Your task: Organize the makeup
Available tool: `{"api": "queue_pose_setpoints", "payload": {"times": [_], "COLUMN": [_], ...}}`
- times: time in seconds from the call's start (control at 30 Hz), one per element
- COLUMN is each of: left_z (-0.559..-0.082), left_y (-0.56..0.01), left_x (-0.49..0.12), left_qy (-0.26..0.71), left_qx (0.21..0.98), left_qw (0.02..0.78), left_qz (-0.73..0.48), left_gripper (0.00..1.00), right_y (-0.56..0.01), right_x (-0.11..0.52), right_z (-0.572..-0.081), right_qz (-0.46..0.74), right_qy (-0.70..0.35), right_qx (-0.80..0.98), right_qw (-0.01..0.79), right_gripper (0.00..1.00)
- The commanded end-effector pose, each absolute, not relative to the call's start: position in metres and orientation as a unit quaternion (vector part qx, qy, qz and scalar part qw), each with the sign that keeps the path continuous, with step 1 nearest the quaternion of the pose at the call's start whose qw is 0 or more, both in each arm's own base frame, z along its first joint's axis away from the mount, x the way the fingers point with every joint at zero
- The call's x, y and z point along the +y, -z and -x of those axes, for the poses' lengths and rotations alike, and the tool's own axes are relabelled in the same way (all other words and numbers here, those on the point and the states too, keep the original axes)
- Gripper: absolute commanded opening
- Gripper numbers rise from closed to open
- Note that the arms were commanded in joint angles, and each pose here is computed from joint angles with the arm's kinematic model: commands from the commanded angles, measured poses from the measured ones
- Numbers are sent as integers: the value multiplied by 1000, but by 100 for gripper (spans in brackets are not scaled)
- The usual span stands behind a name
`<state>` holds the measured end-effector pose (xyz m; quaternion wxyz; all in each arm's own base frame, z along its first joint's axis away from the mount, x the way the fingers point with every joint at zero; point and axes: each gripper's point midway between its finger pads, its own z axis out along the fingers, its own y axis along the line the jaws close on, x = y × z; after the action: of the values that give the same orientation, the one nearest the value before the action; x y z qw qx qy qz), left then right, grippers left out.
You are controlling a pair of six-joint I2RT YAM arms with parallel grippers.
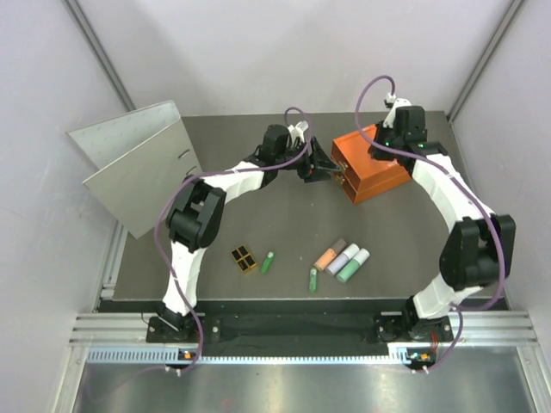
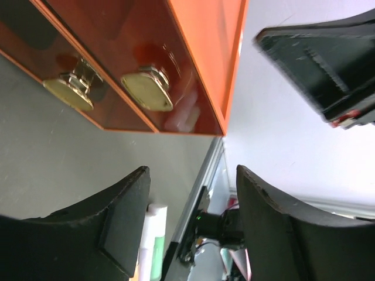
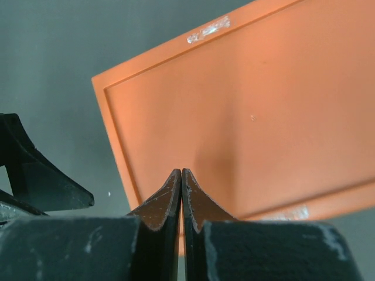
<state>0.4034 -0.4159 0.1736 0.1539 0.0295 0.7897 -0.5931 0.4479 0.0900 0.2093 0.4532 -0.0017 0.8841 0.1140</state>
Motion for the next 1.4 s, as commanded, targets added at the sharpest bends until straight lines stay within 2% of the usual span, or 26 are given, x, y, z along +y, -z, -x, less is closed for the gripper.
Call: {"api": "queue_pose_setpoints", "payload": {"times": [0.0,0.73,0.8,0.83,1.0,1.37], "left_z": [-416,-459,-463,-464,-471,-462], "left_y": [-197,-171,-172,-170,-165,-161], "left_x": [-428,-446,-450,-452,-455,-460], "left_qy": [646,649,654,655,651,661], "left_qx": [745,742,739,740,743,737], "left_qw": [167,167,159,154,151,141], "left_qz": [-25,22,21,21,24,25], "left_gripper": [64,61,59,55,51,53], "right_y": [-203,-175,-173,-173,-173,-170], "right_x": [104,108,110,110,106,106], "right_z": [-459,-454,-453,-452,-454,-454], "right_qz": [2,15,17,16,18,15], "right_qy": [-174,-197,-200,-200,-195,-201], "right_qx": [886,899,900,901,903,904], "right_qw": [431,390,386,385,383,378], "right_gripper": [0,0,0,0,0,0]}}
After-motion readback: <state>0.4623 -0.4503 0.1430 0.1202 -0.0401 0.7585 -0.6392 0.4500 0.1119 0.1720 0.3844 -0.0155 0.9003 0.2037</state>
